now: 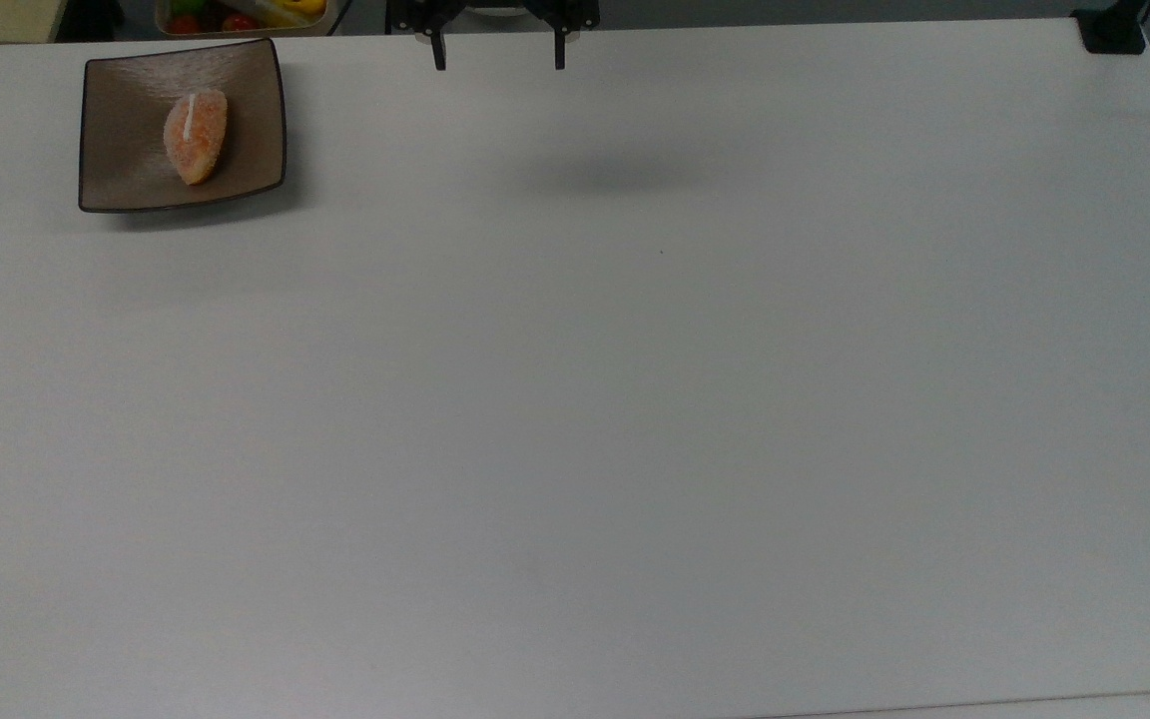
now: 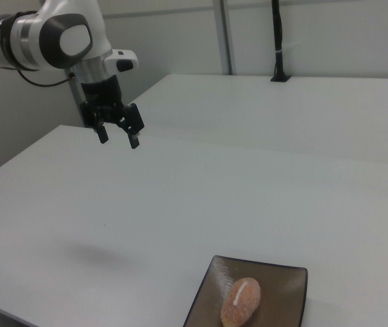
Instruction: Bread is placed on a ceramic plate
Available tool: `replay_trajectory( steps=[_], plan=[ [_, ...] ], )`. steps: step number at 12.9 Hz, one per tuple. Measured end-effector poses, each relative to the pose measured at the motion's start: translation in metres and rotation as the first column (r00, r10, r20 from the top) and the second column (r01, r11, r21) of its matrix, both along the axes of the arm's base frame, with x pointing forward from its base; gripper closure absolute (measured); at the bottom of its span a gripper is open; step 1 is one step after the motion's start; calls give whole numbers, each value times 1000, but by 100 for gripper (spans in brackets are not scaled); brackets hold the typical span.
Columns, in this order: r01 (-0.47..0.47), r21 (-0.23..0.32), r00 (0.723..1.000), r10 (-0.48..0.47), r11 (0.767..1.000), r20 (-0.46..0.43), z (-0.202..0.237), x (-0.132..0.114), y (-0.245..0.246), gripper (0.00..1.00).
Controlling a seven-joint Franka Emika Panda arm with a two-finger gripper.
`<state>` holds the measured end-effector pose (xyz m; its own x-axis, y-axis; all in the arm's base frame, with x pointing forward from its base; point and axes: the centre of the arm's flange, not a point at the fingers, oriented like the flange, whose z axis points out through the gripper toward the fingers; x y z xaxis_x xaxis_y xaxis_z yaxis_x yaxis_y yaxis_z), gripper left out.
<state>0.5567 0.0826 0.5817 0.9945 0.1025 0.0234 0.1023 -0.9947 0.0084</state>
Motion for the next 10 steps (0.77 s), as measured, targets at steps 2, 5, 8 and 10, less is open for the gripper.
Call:
replay_trajectory(
  steps=[2, 5, 8, 10],
  plan=[
    [4, 2, 1000, -4, 1000, 12, 2, 1, -2, 0],
    [16, 4, 1000, -16, 1000, 23, 3, 3, -8, 0],
    [32, 23, 999, -32, 999, 20, 3, 4, -14, 0],
    [43, 31, 999, -44, 999, 19, 3, 4, -19, 0]
  ],
)
